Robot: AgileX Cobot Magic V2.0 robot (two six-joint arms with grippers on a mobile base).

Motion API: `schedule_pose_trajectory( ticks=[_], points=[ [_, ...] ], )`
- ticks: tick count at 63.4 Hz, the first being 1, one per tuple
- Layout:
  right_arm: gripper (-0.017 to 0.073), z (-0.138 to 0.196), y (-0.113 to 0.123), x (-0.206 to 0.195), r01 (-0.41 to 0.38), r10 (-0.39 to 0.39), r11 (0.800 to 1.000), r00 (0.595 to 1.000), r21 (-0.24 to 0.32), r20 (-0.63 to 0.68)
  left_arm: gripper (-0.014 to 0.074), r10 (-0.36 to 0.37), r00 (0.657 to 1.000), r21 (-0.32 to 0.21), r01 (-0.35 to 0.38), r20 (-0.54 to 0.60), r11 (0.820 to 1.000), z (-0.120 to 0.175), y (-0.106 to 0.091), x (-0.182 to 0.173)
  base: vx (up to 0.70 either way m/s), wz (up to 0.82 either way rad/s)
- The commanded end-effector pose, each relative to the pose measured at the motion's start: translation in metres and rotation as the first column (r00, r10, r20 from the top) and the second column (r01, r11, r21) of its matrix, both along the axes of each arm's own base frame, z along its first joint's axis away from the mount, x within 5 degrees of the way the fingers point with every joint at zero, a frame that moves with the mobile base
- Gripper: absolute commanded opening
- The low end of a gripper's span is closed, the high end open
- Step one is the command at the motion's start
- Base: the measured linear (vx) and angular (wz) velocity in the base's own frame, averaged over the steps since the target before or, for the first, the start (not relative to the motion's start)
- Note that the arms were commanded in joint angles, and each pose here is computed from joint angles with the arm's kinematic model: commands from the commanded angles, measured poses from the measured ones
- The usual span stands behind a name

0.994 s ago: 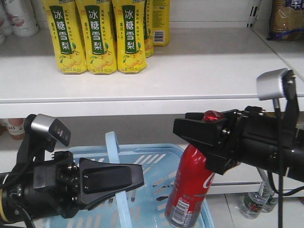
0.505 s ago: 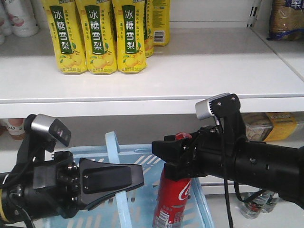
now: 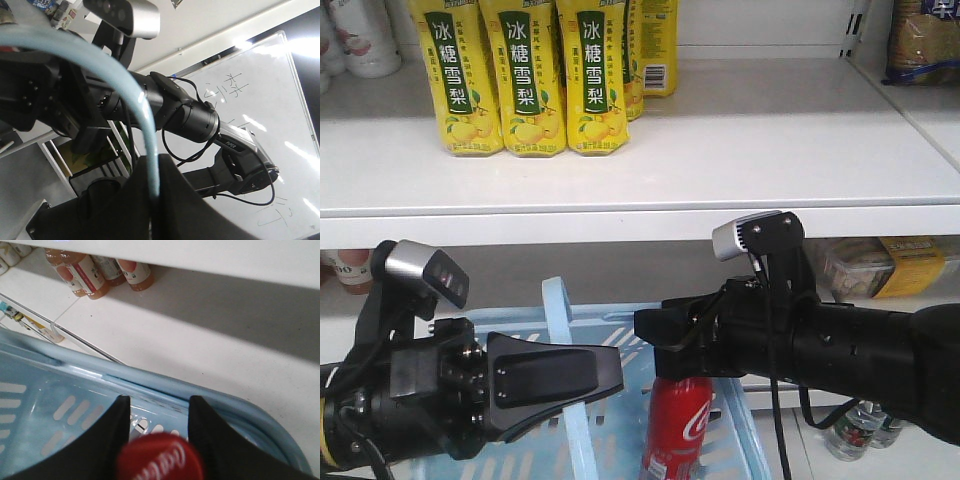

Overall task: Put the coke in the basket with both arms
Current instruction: 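Lower the bottle into the basket and open the right gripper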

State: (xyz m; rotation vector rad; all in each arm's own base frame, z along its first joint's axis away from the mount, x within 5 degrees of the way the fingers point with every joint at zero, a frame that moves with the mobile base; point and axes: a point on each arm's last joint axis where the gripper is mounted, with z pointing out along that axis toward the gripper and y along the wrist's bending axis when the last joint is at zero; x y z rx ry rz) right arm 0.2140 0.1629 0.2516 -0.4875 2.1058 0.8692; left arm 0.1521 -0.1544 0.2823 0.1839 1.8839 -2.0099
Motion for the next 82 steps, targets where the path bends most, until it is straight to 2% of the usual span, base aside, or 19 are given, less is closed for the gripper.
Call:
schedule_pose_trajectory(
  ticks=[1, 12, 19, 26, 31, 37, 42, 49, 62, 66, 71, 78, 82],
  points=[
    [0.0397, 0.019, 0.003, -0.001, -0.021, 0.018, 0.997, 0.999, 0.070, 0.039, -0.0008, -0.123, 0.990, -0.214, 0.136, 0.075, 0.967, 0.028, 0.003, -0.014, 0.00, 0.00],
    [0.0511, 0.019, 0.002, 0.000, -0.008, 0.005, 0.998, 0.999, 0.062, 0.041, -0.0008, -0.123, 0.990, -0.214, 0.136, 0.075, 0.967, 0.028, 0.003, -0.014, 0.00, 0.00],
    [0.0514, 0.021, 0.000, 0.000, 0.008, -0.011, 0.998, 0.999, 0.056, 0.052, -0.0008, -0.123, 0.990, -0.214, 0.136, 0.075, 0.967, 0.028, 0.003, -0.014, 0.00, 0.00],
    [0.0484, 0.027, -0.006, 0.000, 0.061, -0.065, 0.997, 0.994, 0.039, 0.087, -0.0008, -0.123, 0.990, -0.214, 0.136, 0.075, 0.967, 0.028, 0.003, -0.014, 0.00, 0.00],
    [0.0430, 0.037, -0.015, -0.003, 0.116, -0.118, 0.993, 0.983, 0.023, 0.141, -0.0007, -0.123, 0.990, -0.214, 0.136, 0.075, 0.967, 0.028, 0.003, -0.014, 0.00, 0.00],
    [0.0317, 0.051, -0.023, -0.009, 0.160, -0.164, 0.986, 0.967, 0.039, 0.195, -0.0007, -0.123, 0.990, -0.214, 0.136, 0.075, 0.967, 0.028, 0.003, -0.014, 0.00, 0.00],
    [0.0185, 0.063, -0.030, -0.016, 0.173, -0.181, 0.984, 0.952, 0.052, 0.248, -0.0007, -0.123, 0.990, -0.214, 0.136, 0.075, 0.967, 0.028, 0.003, -0.014, 0.00, 0.00],
    [-0.0010, 0.080, -0.038, -0.029, 0.157, -0.165, 0.986, 0.925, 0.051, 0.342, -0.0007, -0.123, 0.990, -0.214, 0.136, 0.075, 0.967, 0.028, 0.003, -0.014, 0.00, 0.00],
    [-0.0005, 0.105, -0.055, -0.054, 0.160, -0.174, 0.985, 0.860, 0.070, 0.480, -0.0007, -0.123, 0.990, -0.214, 0.136, 0.075, 0.967, 0.028, 0.003, -0.014, 0.00, 0.00],
    [-0.0005, 0.105, -0.063, -0.061, 0.192, -0.201, 0.979, 0.841, 0.071, 0.502, -0.0007, -0.123, 0.990, -0.214, 0.136, 0.075, 0.967, 0.028, 0.003, -0.014, 0.00, 0.00],
    [-0.0005, 0.098, -0.078, -0.070, 0.276, -0.276, 0.958, 0.811, 0.079, 0.516, -0.0007, -0.123, 0.990, -0.214, 0.136, 0.075, 0.967, 0.028, 0.003, -0.014, 0.00, 0.00],
    [-0.0005, 0.071, -0.095, -0.083, 0.365, -0.337, 0.930, 0.791, 0.048, 0.510, -0.0007, -0.123, 0.990, -0.214, 0.136, 0.075, 0.967, 0.028, 0.003, -0.014, 0.00, 0.00],
    [-0.0005, 0.057, -0.103, -0.090, 0.401, -0.373, 0.914, 0.787, 0.051, 0.492, -0.0007, -0.123, 0.990, -0.214, 0.136, 0.075, 0.967, 0.028, 0.003, -0.014, 0.00, 0.00]
  ],
)
